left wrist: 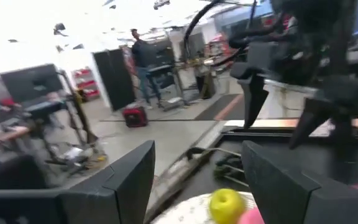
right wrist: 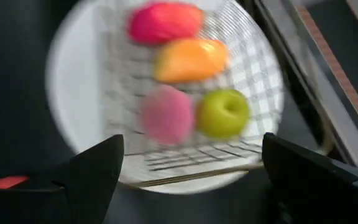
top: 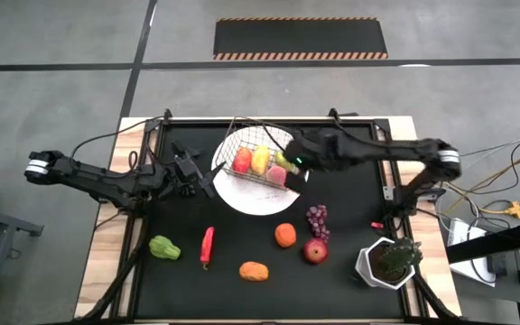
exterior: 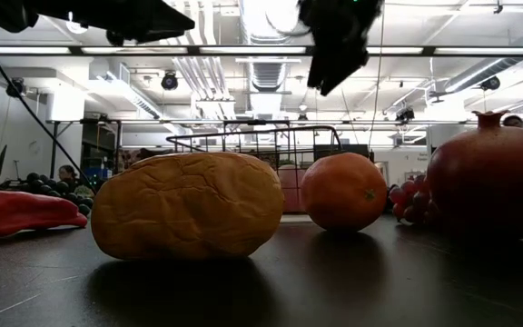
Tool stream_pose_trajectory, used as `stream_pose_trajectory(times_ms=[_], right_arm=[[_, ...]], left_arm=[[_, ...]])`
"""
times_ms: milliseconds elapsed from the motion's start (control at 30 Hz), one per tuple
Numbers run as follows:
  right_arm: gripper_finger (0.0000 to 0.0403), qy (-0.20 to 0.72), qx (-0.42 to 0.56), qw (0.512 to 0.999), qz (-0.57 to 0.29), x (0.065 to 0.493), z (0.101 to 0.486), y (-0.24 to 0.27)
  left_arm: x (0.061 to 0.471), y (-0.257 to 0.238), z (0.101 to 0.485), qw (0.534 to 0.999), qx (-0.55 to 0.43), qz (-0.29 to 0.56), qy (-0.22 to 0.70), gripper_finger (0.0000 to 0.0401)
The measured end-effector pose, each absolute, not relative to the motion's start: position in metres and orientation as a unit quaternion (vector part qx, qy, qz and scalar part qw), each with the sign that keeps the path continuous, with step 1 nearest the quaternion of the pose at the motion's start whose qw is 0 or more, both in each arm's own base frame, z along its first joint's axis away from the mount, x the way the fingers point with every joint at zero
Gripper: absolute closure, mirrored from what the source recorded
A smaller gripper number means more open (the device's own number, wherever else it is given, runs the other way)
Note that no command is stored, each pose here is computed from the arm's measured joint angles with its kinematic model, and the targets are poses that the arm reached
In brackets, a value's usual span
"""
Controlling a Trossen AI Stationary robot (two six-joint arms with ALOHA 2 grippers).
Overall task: Build produce basket
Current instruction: Put the red pepper into the silver basket
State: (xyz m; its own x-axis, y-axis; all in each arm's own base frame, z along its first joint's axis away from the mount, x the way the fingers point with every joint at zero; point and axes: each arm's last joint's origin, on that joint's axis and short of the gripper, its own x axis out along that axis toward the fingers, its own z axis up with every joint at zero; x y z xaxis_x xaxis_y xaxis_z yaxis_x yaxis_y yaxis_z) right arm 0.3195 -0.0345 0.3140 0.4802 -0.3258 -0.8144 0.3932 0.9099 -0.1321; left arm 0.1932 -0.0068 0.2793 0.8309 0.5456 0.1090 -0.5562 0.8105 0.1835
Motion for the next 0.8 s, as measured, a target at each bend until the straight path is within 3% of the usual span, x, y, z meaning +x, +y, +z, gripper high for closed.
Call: stream_pose_trajectory(times_ms=[300, 533, 667, 800], right_arm=[[0.0040, 0.275, -0.066, 0.956, -0.080, 0.279, 0.288, 0.024], [0.0039, 0.204, -0.084, 0.974, -0.059, 0.252, 0.274, 0.030], [0.0039, 0.198, -0.087, 0.974, -0.059, 0.242, 0.274, 0.028], [0.0039, 0.196, -0.097, 0.974, -0.057, 0.238, 0.273, 0.028]], left_arm=[[0.211, -0.016, 0.268, 0.976, 0.019, 0.216, -0.027, 0.0180], [0.218, -0.049, 0.246, 0.979, -0.154, 0.135, 0.016, 0.0180], [0.218, -0.074, 0.241, 0.948, -0.274, 0.124, 0.105, 0.0180], [0.220, -0.092, 0.225, 0.875, -0.359, 0.208, 0.248, 0.0180]])
